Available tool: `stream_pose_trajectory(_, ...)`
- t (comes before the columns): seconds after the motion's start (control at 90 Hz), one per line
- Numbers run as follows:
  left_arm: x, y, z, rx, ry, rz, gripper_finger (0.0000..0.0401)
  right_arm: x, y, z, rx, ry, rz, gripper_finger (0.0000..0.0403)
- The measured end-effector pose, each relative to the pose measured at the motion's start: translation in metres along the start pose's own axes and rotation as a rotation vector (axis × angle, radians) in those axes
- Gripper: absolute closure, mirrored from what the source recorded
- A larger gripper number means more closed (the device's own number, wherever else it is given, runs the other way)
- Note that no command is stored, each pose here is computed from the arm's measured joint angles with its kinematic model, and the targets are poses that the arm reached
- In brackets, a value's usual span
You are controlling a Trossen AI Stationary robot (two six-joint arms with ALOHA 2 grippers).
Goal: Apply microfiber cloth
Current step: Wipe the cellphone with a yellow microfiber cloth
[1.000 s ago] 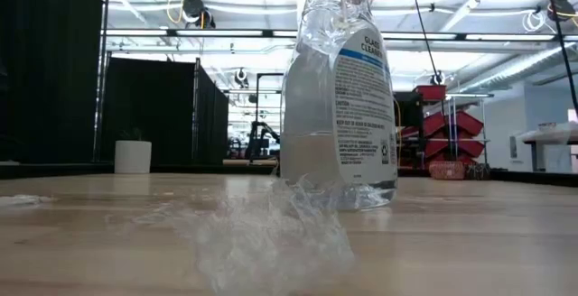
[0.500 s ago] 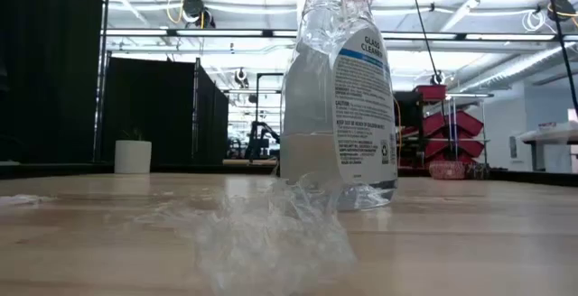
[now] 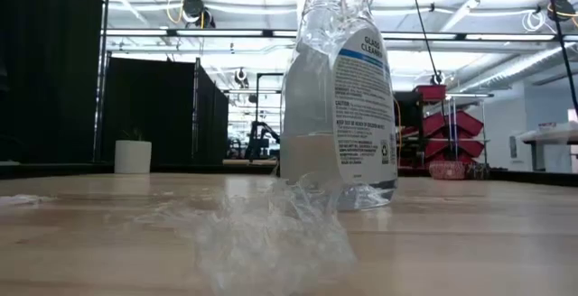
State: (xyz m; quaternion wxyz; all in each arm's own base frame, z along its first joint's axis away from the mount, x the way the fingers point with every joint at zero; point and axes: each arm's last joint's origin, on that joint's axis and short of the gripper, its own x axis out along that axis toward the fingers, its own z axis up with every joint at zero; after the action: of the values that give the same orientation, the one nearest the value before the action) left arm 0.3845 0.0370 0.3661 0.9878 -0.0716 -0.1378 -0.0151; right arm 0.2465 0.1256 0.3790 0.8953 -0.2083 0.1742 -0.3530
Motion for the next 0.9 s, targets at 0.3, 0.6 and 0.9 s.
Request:
stream_pose_trajectory(0.3, 0.0, 0.002, 0.005, -0.022, -0.041, -0.017, 0.0387, 0.003, -0.005, 0.001, 0.004, 0.001, -0.05, 0.0399)
stream_pose_trajectory(0.6, 0.0, -0.007, 0.004, -0.012, -0.053, -0.019, 0.0387, 0.046, 0.0, -0.04, 0.063, 0.183, -0.021, 0.0399)
stream_pose_trajectory(0.9, -0.001, -0.01, 0.014, -0.03, -0.095, -0.07, 0.0387, 0.038, 0.011, -0.042, 0.099, 0.203, 0.111, 0.0399)
